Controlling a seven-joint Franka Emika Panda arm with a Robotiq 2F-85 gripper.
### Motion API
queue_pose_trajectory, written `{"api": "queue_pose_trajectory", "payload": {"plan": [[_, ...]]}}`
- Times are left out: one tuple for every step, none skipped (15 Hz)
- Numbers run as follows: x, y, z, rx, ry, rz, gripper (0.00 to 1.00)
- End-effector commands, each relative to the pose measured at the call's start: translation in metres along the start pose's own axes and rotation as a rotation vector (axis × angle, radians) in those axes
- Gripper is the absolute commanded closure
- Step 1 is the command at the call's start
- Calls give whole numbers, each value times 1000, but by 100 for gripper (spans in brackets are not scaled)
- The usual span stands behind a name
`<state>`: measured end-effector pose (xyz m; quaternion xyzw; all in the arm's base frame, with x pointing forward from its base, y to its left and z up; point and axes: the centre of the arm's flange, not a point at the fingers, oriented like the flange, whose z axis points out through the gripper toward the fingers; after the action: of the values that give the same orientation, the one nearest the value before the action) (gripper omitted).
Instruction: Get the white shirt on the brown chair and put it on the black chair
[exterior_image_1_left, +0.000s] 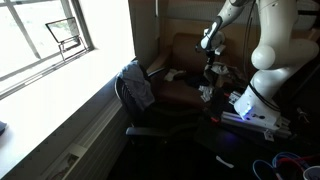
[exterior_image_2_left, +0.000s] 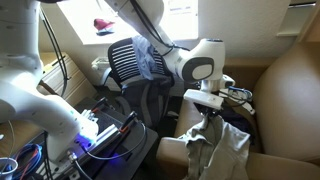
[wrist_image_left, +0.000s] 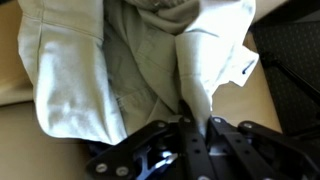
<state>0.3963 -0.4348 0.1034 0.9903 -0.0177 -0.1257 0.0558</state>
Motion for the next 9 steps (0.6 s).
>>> {"api": "queue_pose_trajectory", "payload": {"plan": [[-17,-66,-67,60,186,-13,98],[-21,-87,-72,31,231,-59,98],[-26,-107,-75,-2,244,-123,98],[-26,-113,-53,-4,120,-187,98],[-27,-115,-33,5,68,-205,98],[-26,-104,-2,15,-11,-172,98],[-16,-107,-41,17,86,-164,91],[-24,-109,-25,20,38,-168,91],[-29,-108,-13,23,13,-170,91]]}}
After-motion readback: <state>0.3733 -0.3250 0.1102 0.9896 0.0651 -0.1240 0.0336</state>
